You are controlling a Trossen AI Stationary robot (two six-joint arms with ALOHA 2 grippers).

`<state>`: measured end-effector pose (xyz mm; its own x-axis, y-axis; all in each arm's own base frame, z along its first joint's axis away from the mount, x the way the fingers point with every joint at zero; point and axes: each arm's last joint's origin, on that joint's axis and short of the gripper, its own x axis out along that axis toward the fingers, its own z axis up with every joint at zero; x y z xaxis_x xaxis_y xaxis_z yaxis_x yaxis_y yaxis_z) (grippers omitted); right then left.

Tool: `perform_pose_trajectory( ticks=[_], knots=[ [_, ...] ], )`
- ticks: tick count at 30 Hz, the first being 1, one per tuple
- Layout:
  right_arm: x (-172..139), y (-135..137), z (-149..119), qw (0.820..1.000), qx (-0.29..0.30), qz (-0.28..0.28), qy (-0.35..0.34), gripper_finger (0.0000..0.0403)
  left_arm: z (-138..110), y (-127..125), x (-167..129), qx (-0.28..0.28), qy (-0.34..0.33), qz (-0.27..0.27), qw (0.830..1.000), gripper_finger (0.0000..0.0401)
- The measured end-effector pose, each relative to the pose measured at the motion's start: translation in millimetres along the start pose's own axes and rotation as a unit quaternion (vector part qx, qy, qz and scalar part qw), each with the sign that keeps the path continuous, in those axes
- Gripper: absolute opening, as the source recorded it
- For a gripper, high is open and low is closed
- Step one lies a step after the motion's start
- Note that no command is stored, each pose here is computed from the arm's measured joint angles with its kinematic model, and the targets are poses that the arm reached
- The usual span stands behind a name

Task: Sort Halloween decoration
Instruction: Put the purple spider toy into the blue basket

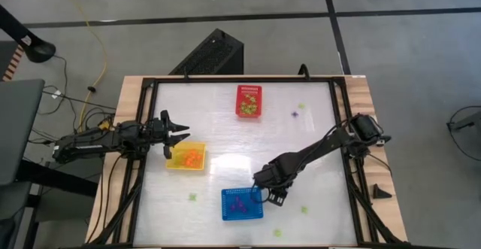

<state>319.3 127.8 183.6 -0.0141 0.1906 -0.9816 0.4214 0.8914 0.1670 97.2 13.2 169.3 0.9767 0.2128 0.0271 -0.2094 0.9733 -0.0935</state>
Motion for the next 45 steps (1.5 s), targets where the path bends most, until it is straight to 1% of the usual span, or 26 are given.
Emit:
perform_pose_trajectory(
  ticks=[7,13,16,19,28,37,42,45],
  knots=[
    [24.0,-13.1,-7.4,1.0,0.008,-0.002,0.025,0.0248,-0.2,0.0,0.0,0.0,0.0,0.0,1.0,0.0116],
    [25.1,-13.1,-5.7,1.0,0.004,0.004,0.017,0.0248,0.0,0.0,0.0,0.0,0.0,0.0,1.0,0.0116],
    [25.0,-12.9,-5.0,1.0,0.003,0.0,0.008,0.0241,-0.1,0.0,0.0,0.0,0.0,0.0,1.0,0.0116],
    [25.0,-12.9,-4.9,1.0,0.005,0.0,0.007,0.022,0.0,0.0,0.0,0.0,0.0,0.0,1.0,0.0116],
    [25.8,-12.8,-4.1,1.0,0.006,-0.001,-0.002,0.0135,-0.1,0.0,0.0,0.0,0.0,0.0,1.0,0.0116],
    [36.7,-19.6,-5.9,1.0,0.018,0.01,-0.007,0.0071,-0.1,0.0,0.0,0.0,0.0,0.0,1.0,0.0116],
    [34.4,-23.1,-0.1,1.0,0.005,0.014,-0.008,0.0024,-0.2,0.0,0.0,0.0,0.0,0.0,1.0,0.0116],
    [30.5,-23.7,4.9,1.0,0.0,0.017,-0.008,0.0018,0.0,0.0,0.0,0.0,0.0,0.0,1.0,0.0116]
  ],
)
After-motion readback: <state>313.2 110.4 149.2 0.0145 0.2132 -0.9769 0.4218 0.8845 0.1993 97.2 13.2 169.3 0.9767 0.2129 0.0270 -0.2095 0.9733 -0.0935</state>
